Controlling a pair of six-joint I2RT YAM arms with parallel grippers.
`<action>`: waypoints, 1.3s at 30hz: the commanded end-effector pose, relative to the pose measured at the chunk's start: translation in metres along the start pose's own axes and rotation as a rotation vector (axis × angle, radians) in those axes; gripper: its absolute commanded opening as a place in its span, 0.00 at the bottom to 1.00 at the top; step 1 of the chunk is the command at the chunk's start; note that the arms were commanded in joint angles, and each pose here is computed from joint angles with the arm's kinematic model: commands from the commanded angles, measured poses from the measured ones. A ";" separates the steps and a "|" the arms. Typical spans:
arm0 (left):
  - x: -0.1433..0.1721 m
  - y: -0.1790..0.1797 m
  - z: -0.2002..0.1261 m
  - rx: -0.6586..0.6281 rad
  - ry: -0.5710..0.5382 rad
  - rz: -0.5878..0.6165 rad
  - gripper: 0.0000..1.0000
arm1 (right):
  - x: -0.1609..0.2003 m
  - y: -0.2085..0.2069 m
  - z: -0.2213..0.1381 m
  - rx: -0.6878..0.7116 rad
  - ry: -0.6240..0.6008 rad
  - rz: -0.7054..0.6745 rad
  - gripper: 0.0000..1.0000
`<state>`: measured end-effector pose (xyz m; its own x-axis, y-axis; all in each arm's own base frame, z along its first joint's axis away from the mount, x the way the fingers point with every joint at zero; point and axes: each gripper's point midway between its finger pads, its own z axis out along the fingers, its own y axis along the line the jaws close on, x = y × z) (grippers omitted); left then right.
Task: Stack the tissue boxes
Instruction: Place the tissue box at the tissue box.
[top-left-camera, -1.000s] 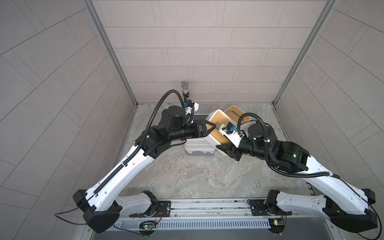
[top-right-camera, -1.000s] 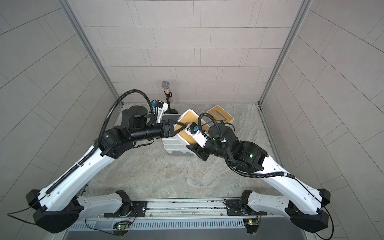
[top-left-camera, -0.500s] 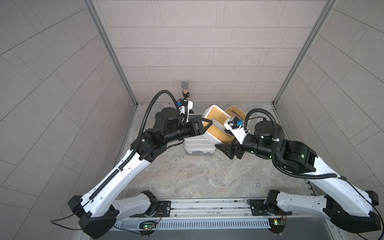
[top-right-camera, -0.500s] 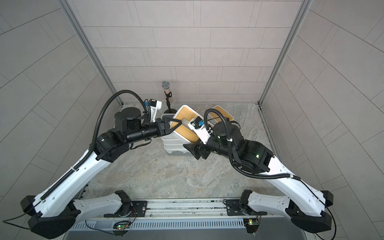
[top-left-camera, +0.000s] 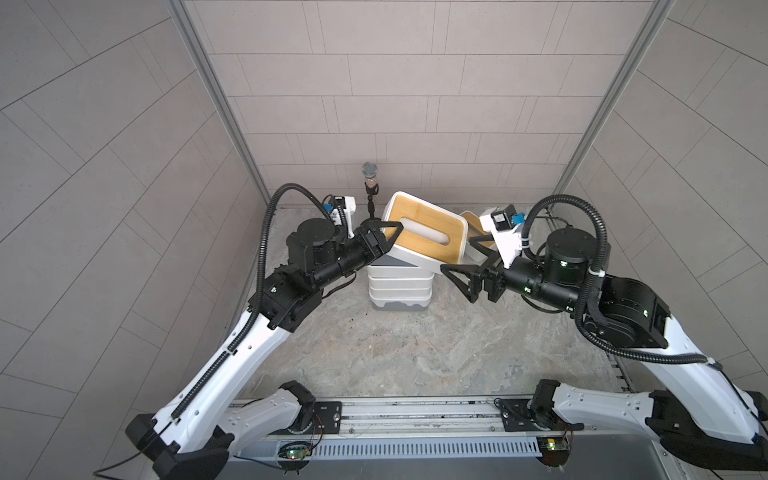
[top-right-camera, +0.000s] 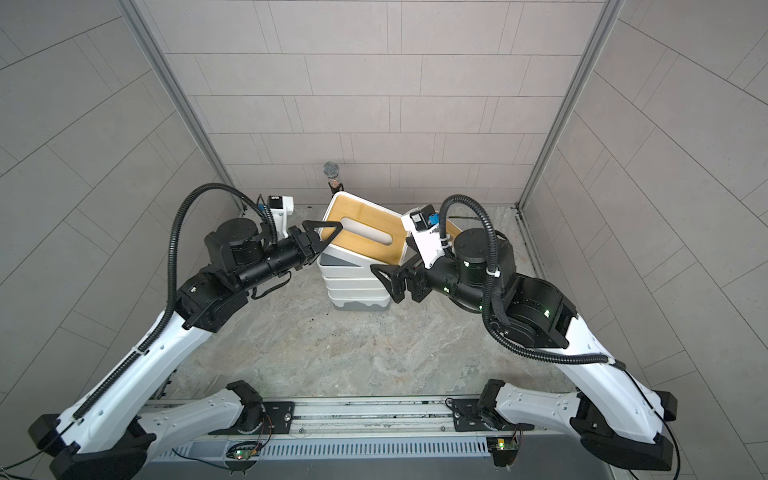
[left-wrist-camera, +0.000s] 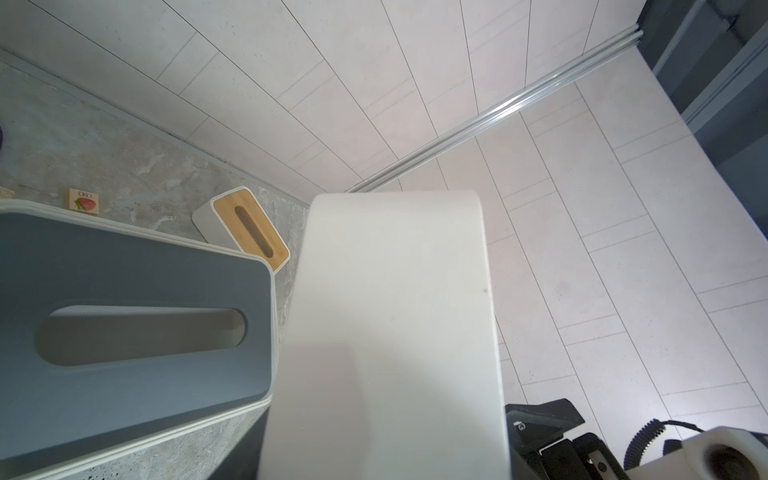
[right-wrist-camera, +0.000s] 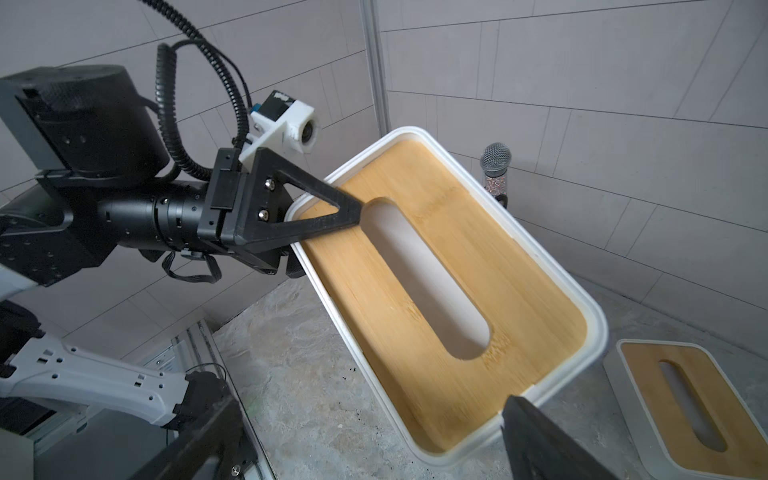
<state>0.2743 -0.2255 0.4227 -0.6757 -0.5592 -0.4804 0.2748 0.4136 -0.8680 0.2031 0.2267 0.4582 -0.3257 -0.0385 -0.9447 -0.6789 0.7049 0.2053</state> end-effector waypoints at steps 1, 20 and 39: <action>-0.026 -0.031 -0.015 0.134 -0.116 -0.028 0.32 | -0.003 -0.012 -0.002 0.031 0.008 0.085 1.00; -0.042 0.029 0.007 0.053 -0.243 -0.172 0.31 | 0.006 -0.074 0.048 0.076 0.072 0.409 1.00; -0.030 0.062 0.020 -0.010 -0.225 -0.210 0.30 | 0.034 -0.097 0.107 0.072 0.148 0.494 1.00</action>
<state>0.3255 -0.2019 0.3525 -0.5876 -0.7530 -0.2960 0.0549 0.3279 -0.9431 0.3253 0.2297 0.3688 -0.7049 0.1909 -0.6831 -0.3598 0.7337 0.5764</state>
